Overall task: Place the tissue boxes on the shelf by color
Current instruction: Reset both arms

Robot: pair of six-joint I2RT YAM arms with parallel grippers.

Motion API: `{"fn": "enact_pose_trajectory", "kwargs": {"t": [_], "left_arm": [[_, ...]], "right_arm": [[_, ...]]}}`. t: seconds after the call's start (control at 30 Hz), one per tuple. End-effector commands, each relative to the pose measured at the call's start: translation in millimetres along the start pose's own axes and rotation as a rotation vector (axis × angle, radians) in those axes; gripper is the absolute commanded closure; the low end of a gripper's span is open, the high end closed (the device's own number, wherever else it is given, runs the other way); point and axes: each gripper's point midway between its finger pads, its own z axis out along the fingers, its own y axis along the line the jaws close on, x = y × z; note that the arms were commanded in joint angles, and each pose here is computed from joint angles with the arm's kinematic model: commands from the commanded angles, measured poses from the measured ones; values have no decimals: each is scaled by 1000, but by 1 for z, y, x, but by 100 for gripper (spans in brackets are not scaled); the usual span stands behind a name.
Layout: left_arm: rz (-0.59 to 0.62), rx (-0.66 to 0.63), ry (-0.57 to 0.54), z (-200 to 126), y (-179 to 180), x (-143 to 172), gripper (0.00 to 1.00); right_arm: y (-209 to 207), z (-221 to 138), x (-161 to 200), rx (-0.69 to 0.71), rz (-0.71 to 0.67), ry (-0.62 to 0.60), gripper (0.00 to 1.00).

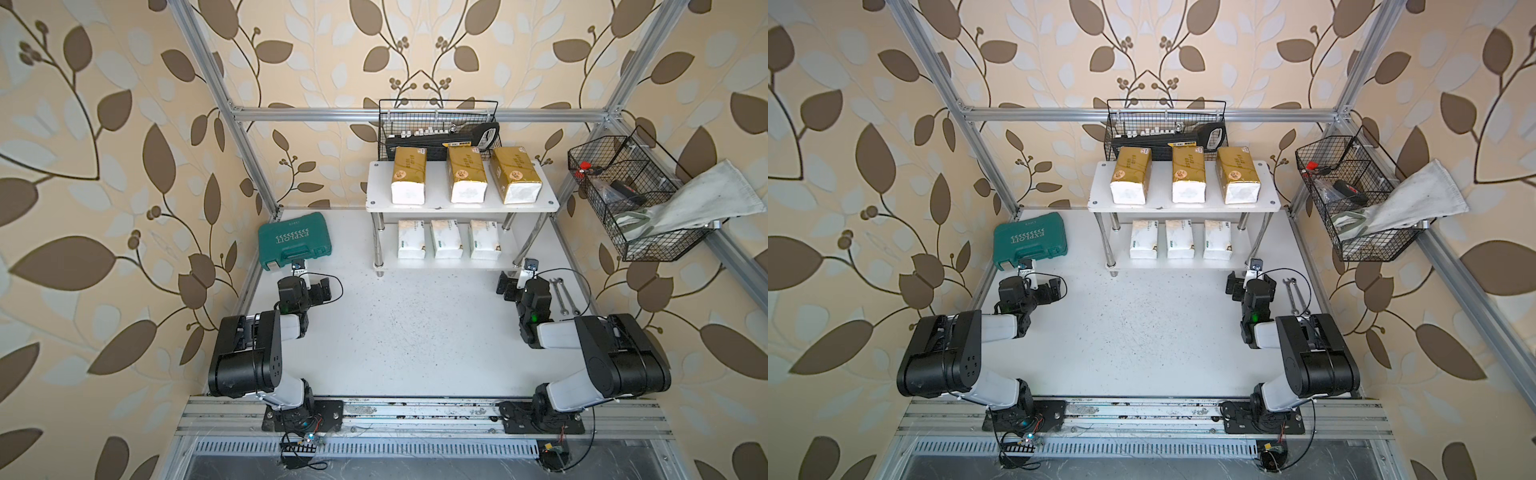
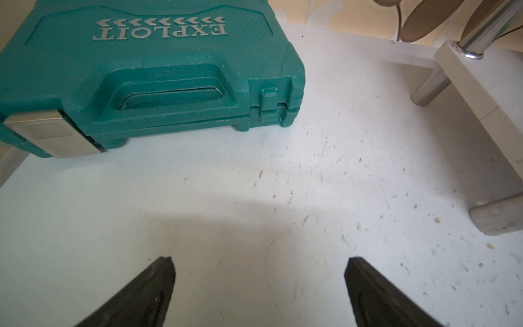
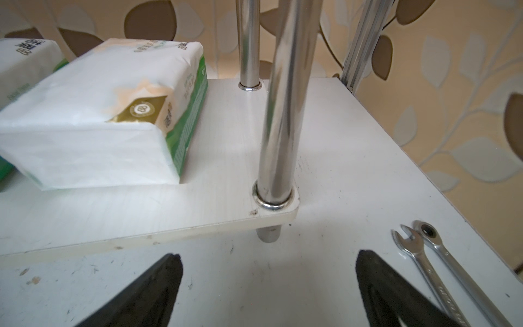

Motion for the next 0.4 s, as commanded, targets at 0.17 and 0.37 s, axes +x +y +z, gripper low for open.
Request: {"fn": "enact_pose_trajectory", "kwargs": {"t": [0.17, 0.37], "left_arm": [[-5, -14, -56, -1, 3, -18, 1], [-5, -16, -60, -2, 3, -18, 1]], "right_arm": [[4, 3, -6, -13, 15, -7, 1], [5, 0, -7, -19, 13, -16, 1]]}}
